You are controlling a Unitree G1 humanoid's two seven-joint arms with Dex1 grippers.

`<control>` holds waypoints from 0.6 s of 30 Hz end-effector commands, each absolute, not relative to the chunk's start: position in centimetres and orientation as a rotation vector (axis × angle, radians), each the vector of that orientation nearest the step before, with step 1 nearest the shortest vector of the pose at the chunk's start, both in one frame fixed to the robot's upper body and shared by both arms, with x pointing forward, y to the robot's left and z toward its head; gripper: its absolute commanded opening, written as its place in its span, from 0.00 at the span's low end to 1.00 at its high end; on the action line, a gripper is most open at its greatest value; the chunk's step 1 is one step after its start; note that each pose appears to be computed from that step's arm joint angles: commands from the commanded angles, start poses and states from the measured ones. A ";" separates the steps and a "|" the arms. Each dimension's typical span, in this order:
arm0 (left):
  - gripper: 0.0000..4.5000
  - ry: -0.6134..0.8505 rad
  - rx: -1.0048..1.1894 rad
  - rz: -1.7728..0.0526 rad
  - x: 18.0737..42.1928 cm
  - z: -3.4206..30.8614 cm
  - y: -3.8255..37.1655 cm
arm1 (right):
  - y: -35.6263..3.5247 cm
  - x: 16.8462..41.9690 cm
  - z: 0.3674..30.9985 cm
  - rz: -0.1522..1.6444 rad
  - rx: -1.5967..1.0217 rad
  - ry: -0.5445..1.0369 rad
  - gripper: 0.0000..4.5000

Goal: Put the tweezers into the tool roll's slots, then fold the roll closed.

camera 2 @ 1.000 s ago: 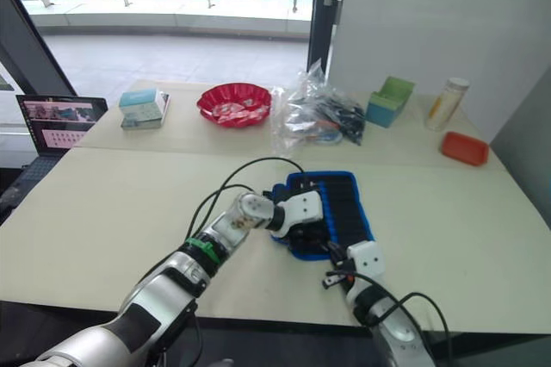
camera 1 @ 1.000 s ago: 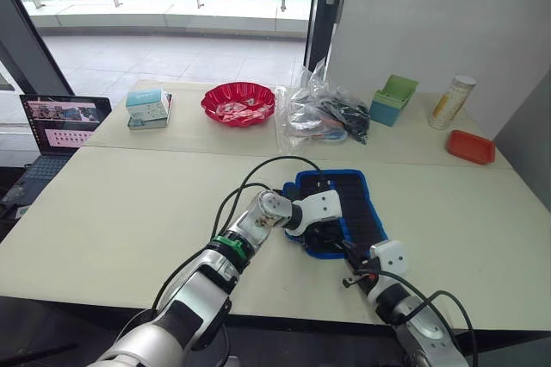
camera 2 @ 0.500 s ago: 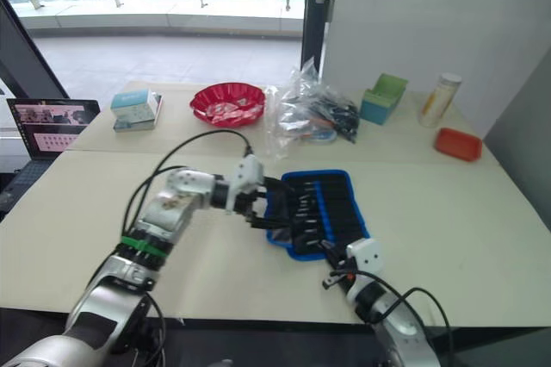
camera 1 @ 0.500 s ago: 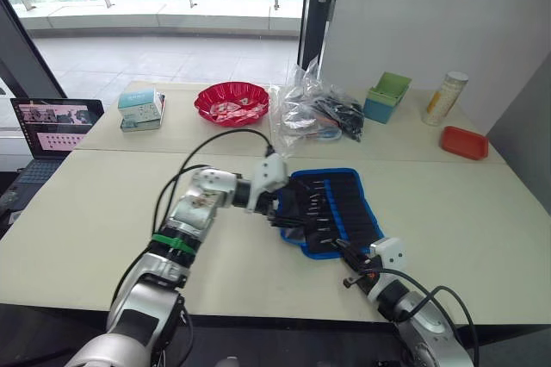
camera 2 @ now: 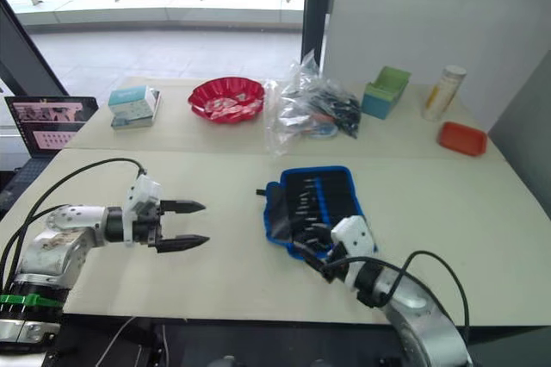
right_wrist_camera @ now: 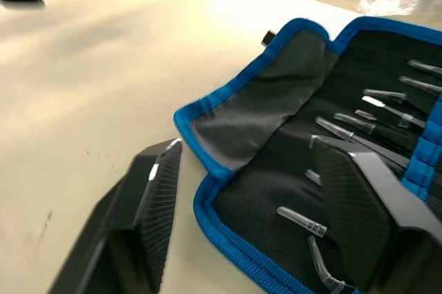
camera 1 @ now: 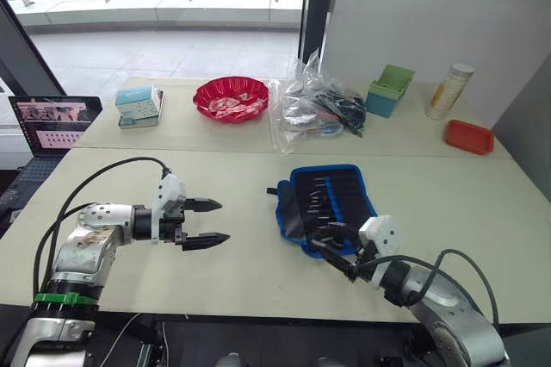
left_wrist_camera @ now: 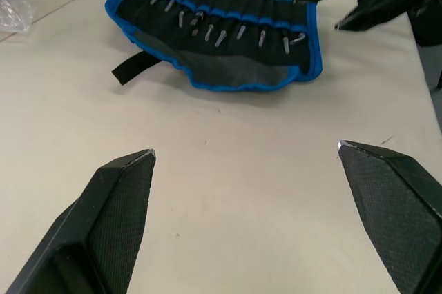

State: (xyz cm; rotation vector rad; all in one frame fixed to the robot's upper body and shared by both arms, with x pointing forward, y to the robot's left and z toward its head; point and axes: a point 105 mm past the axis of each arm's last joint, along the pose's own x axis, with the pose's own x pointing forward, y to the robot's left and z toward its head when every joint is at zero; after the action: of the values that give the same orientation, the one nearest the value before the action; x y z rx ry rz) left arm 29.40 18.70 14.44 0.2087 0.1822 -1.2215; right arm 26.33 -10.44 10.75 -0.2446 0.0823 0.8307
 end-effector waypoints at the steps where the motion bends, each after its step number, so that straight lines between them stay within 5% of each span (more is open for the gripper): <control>1: 1.00 0.170 0.200 -1.233 28.3 15.5 18.8 | -9.2 26.6 11.5 0.845 -0.379 0.039 0.94; 17: 1.00 0.236 0.261 -1.221 27.1 15.3 18.8 | -3.9 29.4 11.0 0.874 -0.648 -0.045 0.94; 18: 1.00 0.236 0.262 -1.221 27.1 15.4 18.9 | -4.0 29.4 11.1 0.867 -0.647 -0.050 0.89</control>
State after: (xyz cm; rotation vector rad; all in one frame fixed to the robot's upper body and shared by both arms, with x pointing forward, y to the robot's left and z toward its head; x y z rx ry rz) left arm 27.27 18.98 14.34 0.2287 0.2658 -1.2040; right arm 29.55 -4.24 10.08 -0.6417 0.0035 0.8666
